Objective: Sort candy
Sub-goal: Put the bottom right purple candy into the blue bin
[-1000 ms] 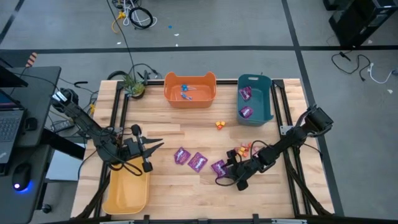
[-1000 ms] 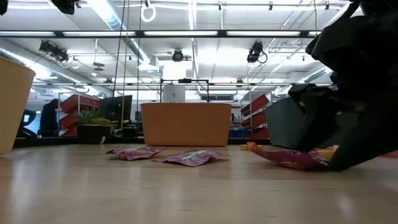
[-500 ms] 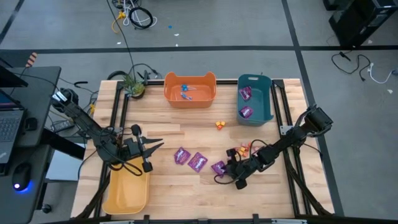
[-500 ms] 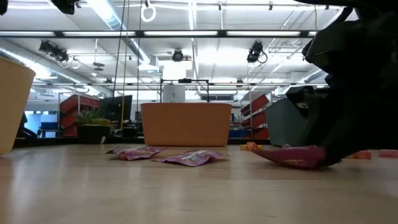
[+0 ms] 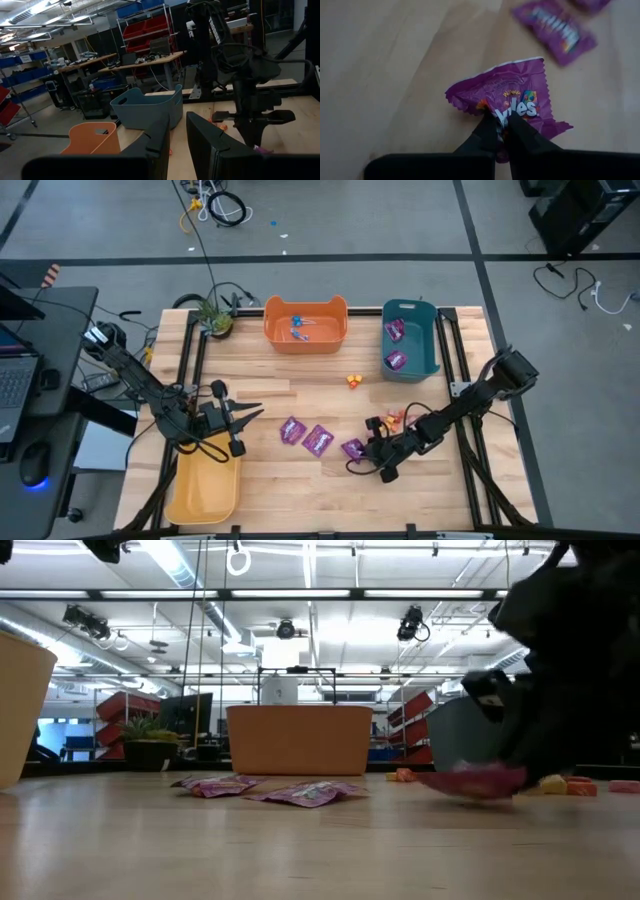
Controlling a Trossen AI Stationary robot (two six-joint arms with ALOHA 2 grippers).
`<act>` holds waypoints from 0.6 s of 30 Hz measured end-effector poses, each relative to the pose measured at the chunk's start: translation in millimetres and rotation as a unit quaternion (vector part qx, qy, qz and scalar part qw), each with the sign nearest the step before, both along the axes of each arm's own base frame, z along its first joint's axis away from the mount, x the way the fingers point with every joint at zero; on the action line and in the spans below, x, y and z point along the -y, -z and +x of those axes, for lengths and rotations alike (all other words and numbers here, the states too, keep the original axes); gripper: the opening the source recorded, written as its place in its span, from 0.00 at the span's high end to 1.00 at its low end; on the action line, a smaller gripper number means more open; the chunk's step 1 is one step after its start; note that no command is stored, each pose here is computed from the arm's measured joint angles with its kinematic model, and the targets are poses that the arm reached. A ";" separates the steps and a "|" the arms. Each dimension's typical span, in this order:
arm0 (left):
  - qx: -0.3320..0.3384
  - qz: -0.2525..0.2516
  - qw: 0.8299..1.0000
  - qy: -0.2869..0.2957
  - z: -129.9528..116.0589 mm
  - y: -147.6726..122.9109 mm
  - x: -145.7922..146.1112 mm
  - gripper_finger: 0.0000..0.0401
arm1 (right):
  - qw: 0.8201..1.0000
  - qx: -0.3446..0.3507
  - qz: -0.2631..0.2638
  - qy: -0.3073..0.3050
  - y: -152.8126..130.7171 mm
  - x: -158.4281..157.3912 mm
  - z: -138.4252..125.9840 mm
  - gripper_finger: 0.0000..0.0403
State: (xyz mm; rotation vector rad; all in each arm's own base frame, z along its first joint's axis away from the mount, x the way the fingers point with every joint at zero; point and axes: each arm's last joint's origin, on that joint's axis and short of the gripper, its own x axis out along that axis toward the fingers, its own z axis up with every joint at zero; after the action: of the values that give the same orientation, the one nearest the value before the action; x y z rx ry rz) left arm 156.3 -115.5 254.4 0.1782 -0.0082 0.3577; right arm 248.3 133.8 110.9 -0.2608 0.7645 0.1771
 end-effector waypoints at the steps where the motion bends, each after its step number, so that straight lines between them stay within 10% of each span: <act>1: 0.000 0.000 1.000 0.000 0.0 0.0 0.0 0.83 | 1.000 0.008 -0.001 -0.001 -3.7 0.2 0.0 0.96; 18: -0.001 0.000 1.000 0.000 0.0 0.1 0.0 0.83 | 0.991 0.115 -0.031 0.067 -73.9 30.4 -9.6 0.97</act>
State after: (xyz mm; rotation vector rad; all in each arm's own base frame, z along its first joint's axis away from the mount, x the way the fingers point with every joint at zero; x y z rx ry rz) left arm 156.3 -115.6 254.3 0.1794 -0.0074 0.3576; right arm 238.6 103.3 184.9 -0.2813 0.5566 -0.0049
